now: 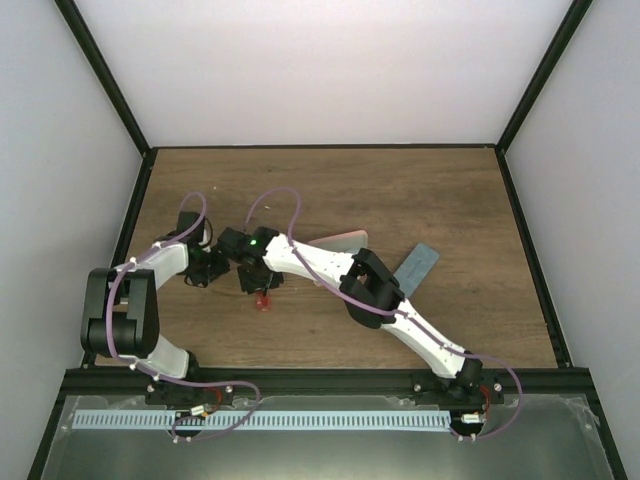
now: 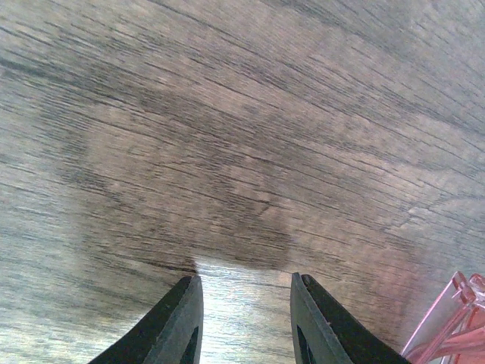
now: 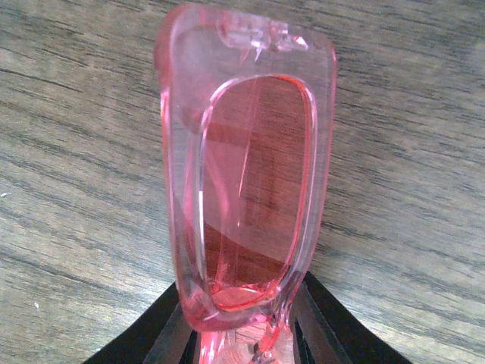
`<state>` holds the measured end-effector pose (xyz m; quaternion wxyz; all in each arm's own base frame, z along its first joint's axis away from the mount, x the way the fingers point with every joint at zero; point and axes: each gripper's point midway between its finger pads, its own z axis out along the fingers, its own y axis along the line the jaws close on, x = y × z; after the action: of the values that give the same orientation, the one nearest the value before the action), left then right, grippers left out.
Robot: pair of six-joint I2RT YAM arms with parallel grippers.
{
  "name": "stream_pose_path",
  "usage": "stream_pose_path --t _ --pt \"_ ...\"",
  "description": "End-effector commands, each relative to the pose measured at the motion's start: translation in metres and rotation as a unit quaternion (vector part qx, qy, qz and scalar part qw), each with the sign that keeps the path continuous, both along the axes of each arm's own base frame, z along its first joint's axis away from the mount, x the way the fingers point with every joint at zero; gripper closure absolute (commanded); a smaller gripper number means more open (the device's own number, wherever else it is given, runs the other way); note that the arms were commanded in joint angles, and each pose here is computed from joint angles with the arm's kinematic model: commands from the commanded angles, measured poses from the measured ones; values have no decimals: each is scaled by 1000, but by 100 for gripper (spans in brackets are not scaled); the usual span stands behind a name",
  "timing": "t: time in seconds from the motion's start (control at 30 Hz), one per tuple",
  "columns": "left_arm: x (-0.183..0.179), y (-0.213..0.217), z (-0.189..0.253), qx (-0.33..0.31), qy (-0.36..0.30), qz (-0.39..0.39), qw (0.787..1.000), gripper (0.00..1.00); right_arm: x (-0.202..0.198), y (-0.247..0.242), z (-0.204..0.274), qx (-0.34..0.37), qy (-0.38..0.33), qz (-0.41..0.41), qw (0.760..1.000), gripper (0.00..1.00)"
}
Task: Organize the sunglasses
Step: Fold the sunglasses at the center of the board, then pick up the sunglasses from the center of the board.
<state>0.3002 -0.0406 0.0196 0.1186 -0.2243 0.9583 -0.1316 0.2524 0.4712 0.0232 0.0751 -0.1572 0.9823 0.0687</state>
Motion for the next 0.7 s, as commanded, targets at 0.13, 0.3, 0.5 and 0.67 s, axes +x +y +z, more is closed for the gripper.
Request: stream_pose_path --t 0.13,0.3,0.5,0.67 --pt "0 -3 1 -11 -11 -10 1000 66 -19 -25 -32 -58 36 -7 998 77" --pt "-2 -8 1 -26 -13 -16 999 66 -11 -21 -14 -32 17 -14 999 78" --pt "-1 -11 3 -33 -18 -19 999 65 -2 -29 25 16 -8 -34 999 76" --pt "0 -17 9 -49 -27 -30 998 65 1 -34 57 63 -29 -44 997 77"
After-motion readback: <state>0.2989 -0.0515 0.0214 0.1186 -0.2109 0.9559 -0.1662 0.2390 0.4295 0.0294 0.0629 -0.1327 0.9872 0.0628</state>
